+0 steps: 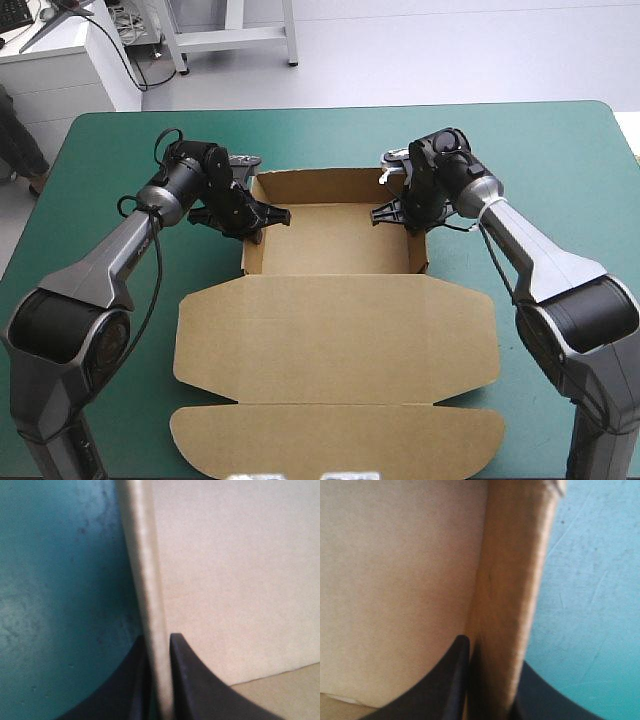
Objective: Fold the box
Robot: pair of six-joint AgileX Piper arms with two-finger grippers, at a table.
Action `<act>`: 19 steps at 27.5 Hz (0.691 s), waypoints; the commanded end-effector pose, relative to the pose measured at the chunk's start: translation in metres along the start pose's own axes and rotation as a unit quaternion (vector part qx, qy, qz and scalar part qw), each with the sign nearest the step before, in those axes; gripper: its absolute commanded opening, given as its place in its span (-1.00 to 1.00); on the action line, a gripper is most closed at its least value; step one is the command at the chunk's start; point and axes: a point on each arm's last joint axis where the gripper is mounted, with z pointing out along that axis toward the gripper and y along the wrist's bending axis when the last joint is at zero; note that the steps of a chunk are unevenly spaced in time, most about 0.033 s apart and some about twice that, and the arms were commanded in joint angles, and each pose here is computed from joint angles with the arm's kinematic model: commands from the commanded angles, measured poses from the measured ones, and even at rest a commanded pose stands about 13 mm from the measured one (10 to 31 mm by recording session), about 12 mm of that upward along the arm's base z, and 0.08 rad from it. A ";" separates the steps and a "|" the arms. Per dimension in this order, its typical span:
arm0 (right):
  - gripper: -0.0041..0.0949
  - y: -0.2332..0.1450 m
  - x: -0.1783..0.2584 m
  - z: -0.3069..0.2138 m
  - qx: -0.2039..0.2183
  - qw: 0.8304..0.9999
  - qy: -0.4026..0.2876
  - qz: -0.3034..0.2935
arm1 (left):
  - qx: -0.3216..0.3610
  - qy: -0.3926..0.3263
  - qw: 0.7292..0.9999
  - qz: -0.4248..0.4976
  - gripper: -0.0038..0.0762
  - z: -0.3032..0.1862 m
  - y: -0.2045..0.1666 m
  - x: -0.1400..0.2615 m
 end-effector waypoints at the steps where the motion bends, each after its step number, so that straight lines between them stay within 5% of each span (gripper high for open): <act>1: -0.05 -0.008 -0.005 -0.032 0.034 0.998 -0.045 -0.022 | 0.028 -0.051 0.998 0.014 -0.35 -0.028 -0.010 -0.004; 4: 0.12 -0.011 -0.011 -0.047 0.045 0.996 -0.069 -0.022 | 0.028 -0.051 0.998 0.016 0.38 -0.028 -0.010 -0.004; 5: 0.12 -0.011 -0.013 -0.050 0.045 0.996 -0.073 -0.021 | 0.028 -0.051 0.998 0.016 0.48 -0.028 -0.010 -0.004; 19: 0.11 -0.015 -0.016 -0.116 0.032 0.986 -0.162 -0.023 | 0.006 -0.137 0.989 0.053 0.55 -0.122 -0.020 -0.016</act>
